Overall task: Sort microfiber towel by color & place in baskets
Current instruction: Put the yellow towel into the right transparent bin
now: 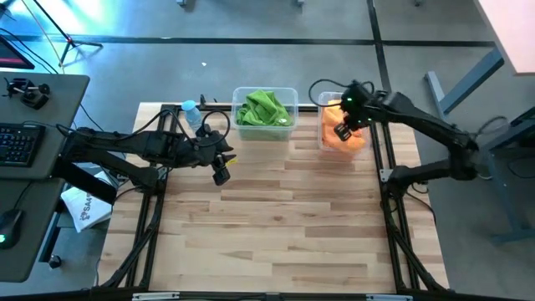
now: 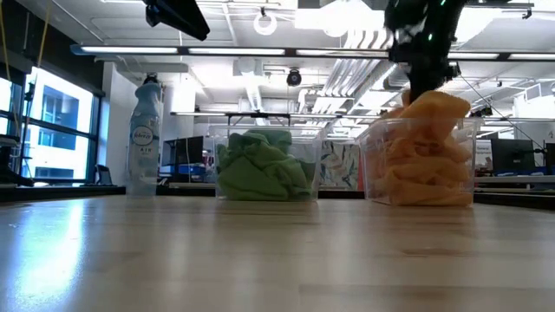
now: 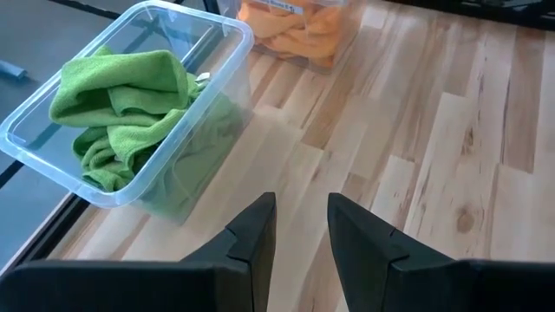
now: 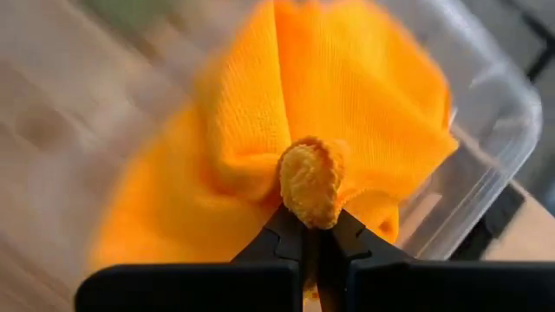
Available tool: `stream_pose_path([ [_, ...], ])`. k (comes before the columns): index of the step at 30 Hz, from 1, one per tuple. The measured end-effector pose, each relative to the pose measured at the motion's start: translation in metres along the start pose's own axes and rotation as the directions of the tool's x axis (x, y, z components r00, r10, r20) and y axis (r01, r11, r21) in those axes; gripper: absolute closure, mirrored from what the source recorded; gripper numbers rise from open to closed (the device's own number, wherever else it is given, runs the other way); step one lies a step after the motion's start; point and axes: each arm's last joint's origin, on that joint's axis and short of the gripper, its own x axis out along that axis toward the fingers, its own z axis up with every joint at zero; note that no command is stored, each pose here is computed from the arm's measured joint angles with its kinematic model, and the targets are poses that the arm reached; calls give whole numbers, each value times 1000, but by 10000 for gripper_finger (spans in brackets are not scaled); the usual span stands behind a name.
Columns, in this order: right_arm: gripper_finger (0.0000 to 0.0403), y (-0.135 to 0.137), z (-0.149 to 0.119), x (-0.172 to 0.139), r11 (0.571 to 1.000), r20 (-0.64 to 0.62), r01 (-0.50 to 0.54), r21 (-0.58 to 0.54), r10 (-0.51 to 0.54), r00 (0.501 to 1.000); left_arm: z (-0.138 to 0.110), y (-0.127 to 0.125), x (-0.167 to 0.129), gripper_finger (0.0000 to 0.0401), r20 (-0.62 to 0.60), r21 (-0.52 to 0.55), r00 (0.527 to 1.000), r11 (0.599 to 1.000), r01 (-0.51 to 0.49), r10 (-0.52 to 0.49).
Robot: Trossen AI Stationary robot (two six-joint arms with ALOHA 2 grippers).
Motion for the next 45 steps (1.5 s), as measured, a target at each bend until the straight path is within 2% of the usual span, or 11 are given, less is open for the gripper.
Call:
stream_pose_path([
  [3, 403, -3, 6, 25, 999, -112, 29, -32, -32, 993, 0, 0, 0, 307, -1, 0, 1000, 1000, 2, -2],
  [8, 403, -8, 17, 58, 991, -188, 43, -127, -66, 980, 0, 0, 0, 307, -2, 0, 1000, 1000, 4, -4],
  [13, 403, -14, 20, 81, 965, -261, 10, -263, -82, 962, 0, 0, 0, 307, -4, -15, 1000, 1000, 5, -5],
  [18, 403, -19, 21, 94, 947, -310, -56, -316, -47, 949, 0, 0, 0, 307, -4, -41, 1000, 999, 6, -6],
  [22, 403, -16, 21, 106, 940, -341, -110, -323, -7, 940, 0, 0, 0, 307, -4, -43, 1000, 999, 5, -5],
  [26, 403, -12, 10, 126, 943, -356, -146, -298, 32, 934, 0, 0, 0, 307, -2, -52, 1000, 999, 0, 0],
  [33, 403, -8, -15, 154, 943, -307, -126, -307, 27, 951, 0, 0, 0, 307, 2, -69, 1000, 998, -13, 13],
  [41, 401, -9, -19, 164, 940, -256, -149, -307, 69, 964, 0, 1, 0, 307, 11, -71, 999, 997, -38, 39],
  [45, 372, -9, -20, 162, 946, -260, -158, -283, 83, 962, 0, 1, 0, 307, 13, -78, 999, 996, -42, 43],
])
